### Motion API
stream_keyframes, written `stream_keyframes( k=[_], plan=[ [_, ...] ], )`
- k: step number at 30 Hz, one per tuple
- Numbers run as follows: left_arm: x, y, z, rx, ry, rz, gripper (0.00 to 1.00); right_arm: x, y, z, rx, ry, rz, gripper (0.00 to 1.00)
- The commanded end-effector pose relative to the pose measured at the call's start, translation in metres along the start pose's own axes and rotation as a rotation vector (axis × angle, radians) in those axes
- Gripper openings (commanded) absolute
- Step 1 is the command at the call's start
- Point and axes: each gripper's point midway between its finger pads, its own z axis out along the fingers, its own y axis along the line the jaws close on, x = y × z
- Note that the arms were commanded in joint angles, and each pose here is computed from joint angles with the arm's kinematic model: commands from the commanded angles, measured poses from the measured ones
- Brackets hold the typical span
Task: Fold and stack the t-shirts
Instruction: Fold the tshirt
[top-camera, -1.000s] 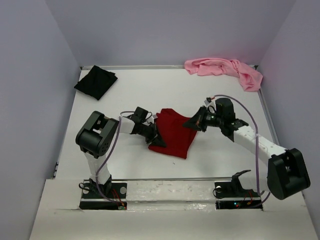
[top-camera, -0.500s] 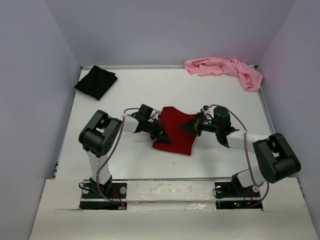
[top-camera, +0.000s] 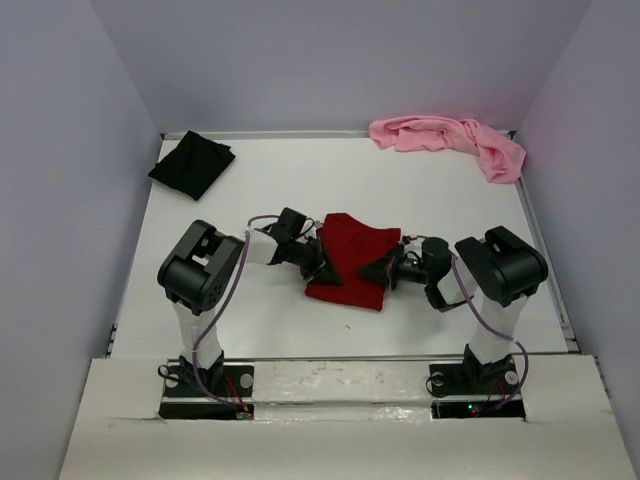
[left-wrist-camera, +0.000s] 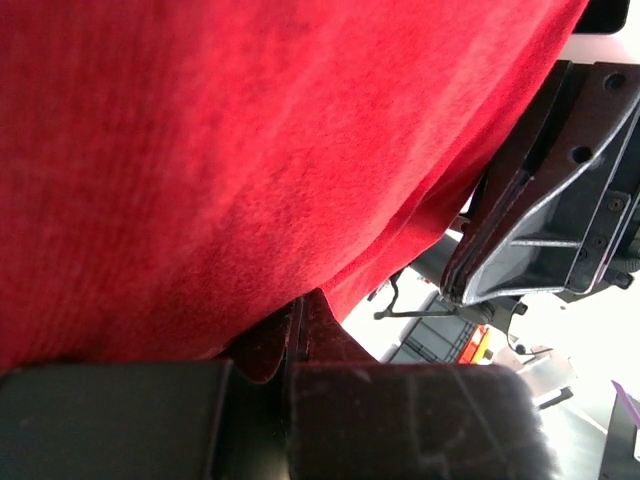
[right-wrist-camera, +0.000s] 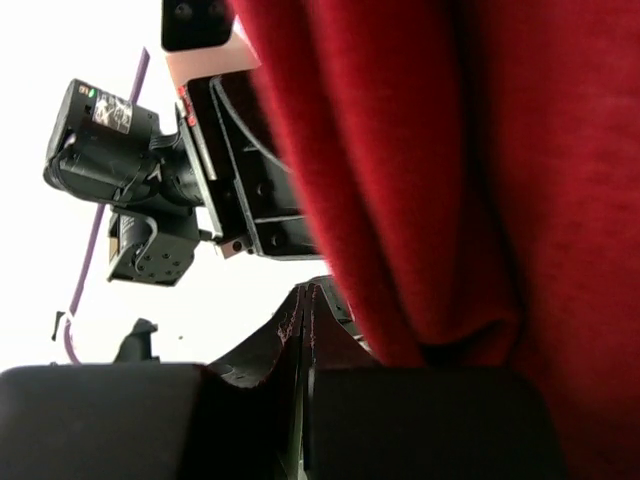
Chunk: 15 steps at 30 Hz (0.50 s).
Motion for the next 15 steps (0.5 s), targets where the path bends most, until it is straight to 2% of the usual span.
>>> stream_keyframes(
  k=[1,4,5,7,8,10,11,15],
  plan=[
    [-0.007,-0.013,-0.001,0.012,-0.014,0.025,0.0,0.006,0.017,-0.001,-0.069,0.027,-0.092,0.0],
    [-0.008,-0.012,0.0,0.011,-0.012,0.024,0.0,0.002,0.012,0.003,-0.02,0.027,-0.126,0.0],
    [-0.008,-0.012,0.0,0.01,-0.011,0.022,0.0,0.0,-0.001,0.004,0.044,0.026,-0.136,0.0],
    [-0.008,-0.013,0.0,0.012,-0.011,0.024,0.0,-0.007,0.008,0.008,0.073,0.011,-0.218,0.0],
    [-0.009,-0.013,0.0,0.012,-0.012,0.025,0.0,-0.009,-0.008,0.006,0.172,0.009,-0.18,0.0],
    [-0.009,-0.013,0.0,0.012,-0.011,0.028,0.0,-0.021,0.002,0.009,0.207,-0.021,-0.338,0.0],
    [-0.009,-0.013,0.0,0.013,-0.009,0.028,0.0,-0.023,-0.006,0.007,0.258,-0.022,-0.33,0.0],
    [-0.009,-0.012,0.001,0.012,-0.007,0.025,0.0,-0.026,-0.015,0.006,0.266,-0.01,-0.44,0.0]
  ],
)
